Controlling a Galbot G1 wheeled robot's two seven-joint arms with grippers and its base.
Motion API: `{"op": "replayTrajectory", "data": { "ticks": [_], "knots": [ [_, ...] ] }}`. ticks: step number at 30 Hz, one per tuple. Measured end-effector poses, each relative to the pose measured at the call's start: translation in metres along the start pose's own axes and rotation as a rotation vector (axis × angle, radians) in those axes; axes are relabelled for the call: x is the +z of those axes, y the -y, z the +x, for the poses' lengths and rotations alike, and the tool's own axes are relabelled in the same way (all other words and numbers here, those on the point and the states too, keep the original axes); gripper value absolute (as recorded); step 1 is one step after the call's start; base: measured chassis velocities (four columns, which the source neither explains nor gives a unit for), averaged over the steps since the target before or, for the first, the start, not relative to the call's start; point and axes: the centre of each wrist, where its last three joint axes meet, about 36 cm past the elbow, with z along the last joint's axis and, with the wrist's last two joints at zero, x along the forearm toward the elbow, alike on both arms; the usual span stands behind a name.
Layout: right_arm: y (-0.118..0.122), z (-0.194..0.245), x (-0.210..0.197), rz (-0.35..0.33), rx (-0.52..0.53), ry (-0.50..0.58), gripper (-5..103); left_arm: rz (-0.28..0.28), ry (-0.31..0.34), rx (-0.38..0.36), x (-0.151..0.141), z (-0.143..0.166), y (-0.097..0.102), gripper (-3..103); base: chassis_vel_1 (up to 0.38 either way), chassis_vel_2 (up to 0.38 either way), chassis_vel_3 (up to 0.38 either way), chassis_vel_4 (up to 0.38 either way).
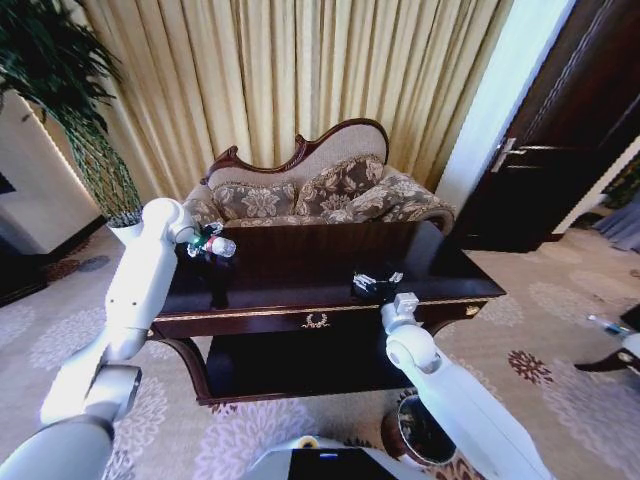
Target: Move to the front of the table and place the trash on the table into the trash bin.
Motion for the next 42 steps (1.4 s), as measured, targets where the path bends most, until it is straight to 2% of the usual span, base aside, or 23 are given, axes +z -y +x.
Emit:
{"op": "replayTrajectory", "data": {
  "ticks": [11,16,22,28,31,32,35,36,38,40,42],
  "knots": [
    [-0.004,0.001,0.002,-0.009,0.004,0.009,100,0.022,-0.022,-0.027,-0.001,-0.003,0.023,100,0.0,0.0,0.0,0.0],
    [-0.004,0.001,0.003,-0.01,0.006,0.012,100,0.067,-0.045,-0.076,0.004,-0.01,0.042,100,0.0,0.0,0.0,0.0],
    [-0.004,0.0,0.004,-0.009,0.009,0.014,100,0.088,-0.044,-0.112,0.012,-0.017,0.05,100,0.0,0.0,0.0,0.0],
    [-0.004,0.0,0.005,-0.009,0.011,0.016,100,0.1,-0.041,-0.117,0.015,-0.019,0.052,100,0.0,0.0,0.0,0.0],
    [-0.004,-0.001,0.007,-0.01,0.014,0.017,100,0.122,-0.033,-0.121,0.015,-0.021,0.053,89,0.0,0.0,0.0,0.0],
    [-0.004,-0.001,0.007,-0.01,0.014,0.017,100,0.122,-0.033,-0.121,0.015,-0.021,0.053,89,0.0,0.0,0.0,0.0],
    [-0.005,-0.003,0.008,-0.011,0.014,0.019,100,0.126,-0.023,-0.13,0.017,-0.022,0.055,73,0.0,0.0,0.0,0.0],
    [-0.005,-0.003,0.008,-0.011,0.014,0.019,100,0.126,-0.023,-0.13,0.017,-0.022,0.055,73,0.0,0.0,0.0,0.0],
    [-0.005,-0.004,0.007,-0.01,0.014,0.02,100,0.131,-0.021,-0.138,0.018,-0.024,0.059,62,0.0,0.0,0.0,0.0],
    [-0.004,-0.004,0.007,-0.01,0.014,0.021,100,0.131,-0.02,-0.139,0.018,-0.024,0.06,62,0.0,0.0,0.0,0.0],
    [-0.004,-0.005,0.007,-0.008,0.014,0.022,100,0.129,-0.018,-0.135,0.019,-0.023,0.063,52,0.0,0.0,0.0,0.0]
  ]
}}
